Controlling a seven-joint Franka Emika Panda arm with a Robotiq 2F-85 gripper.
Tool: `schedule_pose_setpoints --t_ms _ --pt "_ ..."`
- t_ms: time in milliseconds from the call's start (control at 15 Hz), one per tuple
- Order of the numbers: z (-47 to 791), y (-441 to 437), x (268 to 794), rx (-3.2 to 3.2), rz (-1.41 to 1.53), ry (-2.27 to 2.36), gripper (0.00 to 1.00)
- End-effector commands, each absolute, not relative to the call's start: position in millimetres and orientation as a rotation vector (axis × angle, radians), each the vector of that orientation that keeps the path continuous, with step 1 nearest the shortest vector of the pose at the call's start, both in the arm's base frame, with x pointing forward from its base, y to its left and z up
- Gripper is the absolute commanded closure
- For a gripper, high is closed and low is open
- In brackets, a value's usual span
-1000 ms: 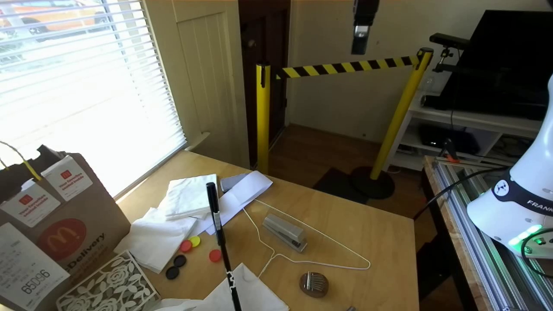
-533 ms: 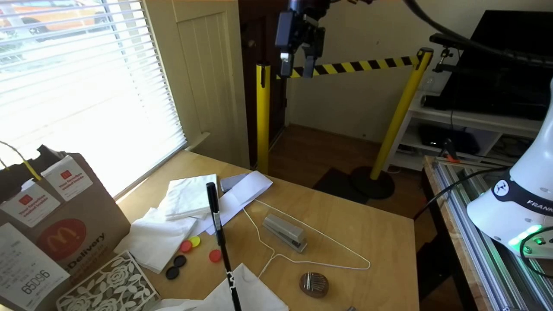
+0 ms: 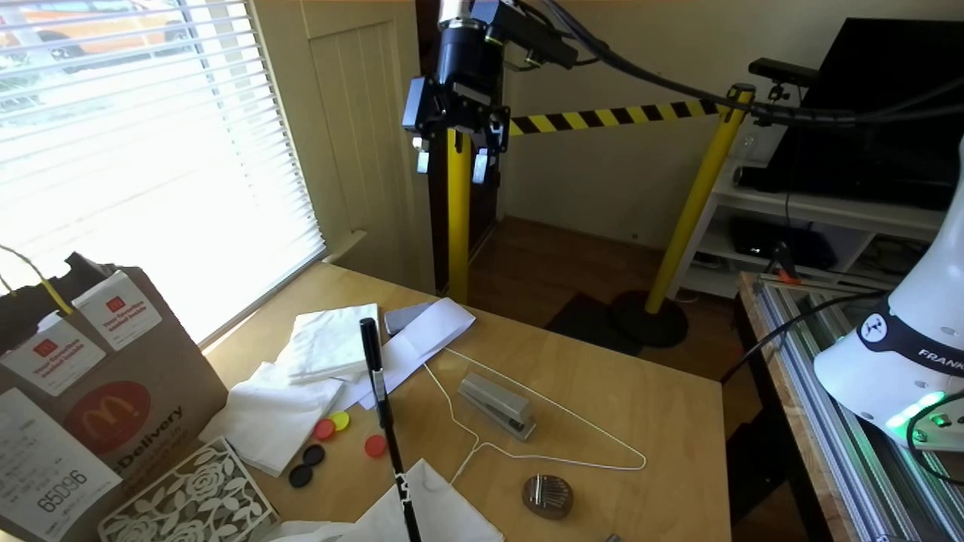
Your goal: Pick up the black object from the table and put it on the floor
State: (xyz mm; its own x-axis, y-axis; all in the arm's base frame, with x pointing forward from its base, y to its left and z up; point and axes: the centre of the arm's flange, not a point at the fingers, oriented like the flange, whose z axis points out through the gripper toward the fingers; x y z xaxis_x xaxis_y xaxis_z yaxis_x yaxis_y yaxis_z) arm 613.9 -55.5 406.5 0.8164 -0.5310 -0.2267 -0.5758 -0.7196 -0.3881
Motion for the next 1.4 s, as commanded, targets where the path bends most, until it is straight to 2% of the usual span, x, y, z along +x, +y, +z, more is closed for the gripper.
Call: schedule_pose_setpoints --t_ms 0,267,933,1333 --pt "409.7 -56.1 613.4 -2.552 0.130 0.824 0.00" --pt "416.4 -57.7 612.2 -2.550 0.115 0.823 0.00" --pt "331.6 -35.2 702.3 -2.474 0.096 0.904 0.00" --pt "303.6 -34.5 730.6 -2.468 0.103 0.947 0.00"
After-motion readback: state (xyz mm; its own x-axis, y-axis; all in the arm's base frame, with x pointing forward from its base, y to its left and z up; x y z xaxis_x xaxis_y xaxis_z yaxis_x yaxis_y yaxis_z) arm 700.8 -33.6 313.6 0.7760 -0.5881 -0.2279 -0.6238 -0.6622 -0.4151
